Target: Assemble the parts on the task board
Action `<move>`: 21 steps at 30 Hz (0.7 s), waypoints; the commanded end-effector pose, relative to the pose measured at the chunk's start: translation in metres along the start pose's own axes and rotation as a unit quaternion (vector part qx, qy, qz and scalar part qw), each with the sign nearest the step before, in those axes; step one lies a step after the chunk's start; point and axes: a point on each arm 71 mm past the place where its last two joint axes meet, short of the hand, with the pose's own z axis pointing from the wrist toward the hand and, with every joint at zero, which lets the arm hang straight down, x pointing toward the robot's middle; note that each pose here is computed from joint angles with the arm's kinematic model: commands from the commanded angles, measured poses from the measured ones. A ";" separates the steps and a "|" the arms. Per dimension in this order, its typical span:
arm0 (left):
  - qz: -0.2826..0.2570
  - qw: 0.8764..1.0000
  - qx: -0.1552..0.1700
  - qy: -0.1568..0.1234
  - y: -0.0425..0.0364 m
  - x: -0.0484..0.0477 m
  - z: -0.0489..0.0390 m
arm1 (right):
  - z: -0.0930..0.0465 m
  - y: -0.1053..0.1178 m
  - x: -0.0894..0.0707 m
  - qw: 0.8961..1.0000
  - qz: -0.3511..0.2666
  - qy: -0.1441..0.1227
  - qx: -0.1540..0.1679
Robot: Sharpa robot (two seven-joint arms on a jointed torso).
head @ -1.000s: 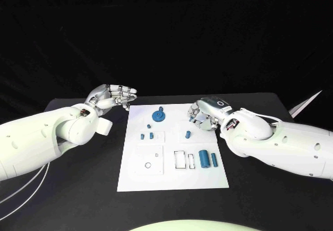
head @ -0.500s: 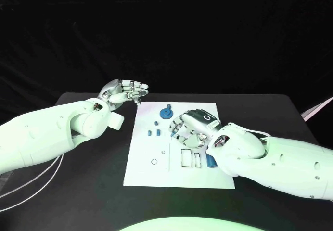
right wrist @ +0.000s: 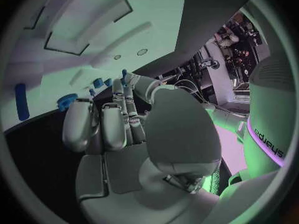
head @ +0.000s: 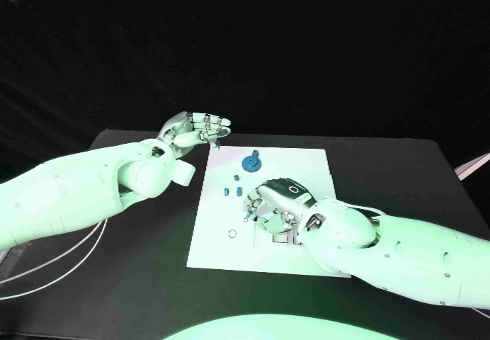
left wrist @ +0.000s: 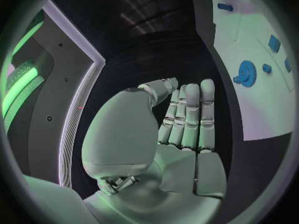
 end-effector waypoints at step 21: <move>-0.004 1.000 -0.003 0.008 -0.0009 0.0054 0.0010 | 0.006 0.000 0.014 1.000 -0.017 0.006 0.008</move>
